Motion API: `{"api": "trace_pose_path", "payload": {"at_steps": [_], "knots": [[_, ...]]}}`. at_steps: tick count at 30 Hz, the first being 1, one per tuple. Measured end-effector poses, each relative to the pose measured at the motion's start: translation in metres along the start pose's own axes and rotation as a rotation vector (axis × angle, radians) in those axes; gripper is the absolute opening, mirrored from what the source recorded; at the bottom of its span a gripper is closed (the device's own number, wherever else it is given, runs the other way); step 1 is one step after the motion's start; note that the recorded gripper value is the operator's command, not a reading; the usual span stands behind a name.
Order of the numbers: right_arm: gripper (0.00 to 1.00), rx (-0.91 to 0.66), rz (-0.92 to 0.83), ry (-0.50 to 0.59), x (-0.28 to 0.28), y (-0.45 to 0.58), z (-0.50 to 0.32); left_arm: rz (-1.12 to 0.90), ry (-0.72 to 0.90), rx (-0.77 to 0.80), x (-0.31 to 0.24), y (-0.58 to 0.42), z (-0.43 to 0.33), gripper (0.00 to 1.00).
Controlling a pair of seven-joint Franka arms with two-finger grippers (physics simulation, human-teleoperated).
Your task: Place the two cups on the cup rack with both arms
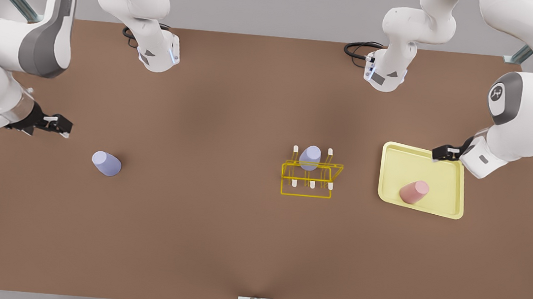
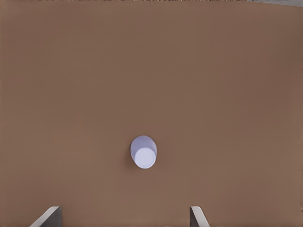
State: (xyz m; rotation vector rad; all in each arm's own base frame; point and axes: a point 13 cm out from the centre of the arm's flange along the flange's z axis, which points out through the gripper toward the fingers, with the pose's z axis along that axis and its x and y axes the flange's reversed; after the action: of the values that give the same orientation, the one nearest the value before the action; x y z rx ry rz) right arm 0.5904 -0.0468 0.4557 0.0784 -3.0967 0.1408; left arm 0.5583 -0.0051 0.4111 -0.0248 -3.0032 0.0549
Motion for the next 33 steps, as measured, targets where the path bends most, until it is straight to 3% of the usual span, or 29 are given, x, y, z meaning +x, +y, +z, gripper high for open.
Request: {"api": "trace_pose_path", "payload": {"at_steps": [4,6,11,18,25,33], "knots": [[1.00,-0.001,-0.008,0.007,0.000,0.001,0.003,-0.006,-0.012,0.001,-0.011,0.008,0.004,1.00],[1.00,-0.005,-0.020,0.063,-0.007,0.006,0.039,-0.010,-0.007,-0.001,-0.020,0.012,0.011,1.00],[1.00,-0.018,-0.041,0.142,0.000,0.018,0.143,-0.054,0.083,-0.004,-0.053,0.063,0.127,1.00],[1.00,-0.039,0.001,0.064,0.012,0.005,0.223,-0.032,0.087,-0.008,-0.029,0.083,0.240,1.00],[1.00,-0.087,0.037,0.005,0.008,0.019,0.277,0.033,0.029,-0.028,-0.041,0.077,0.270,1.00],[1.00,-0.105,0.077,0.032,0.020,0.012,0.330,0.054,0.036,-0.037,-0.031,0.087,0.315,1.00]]}}
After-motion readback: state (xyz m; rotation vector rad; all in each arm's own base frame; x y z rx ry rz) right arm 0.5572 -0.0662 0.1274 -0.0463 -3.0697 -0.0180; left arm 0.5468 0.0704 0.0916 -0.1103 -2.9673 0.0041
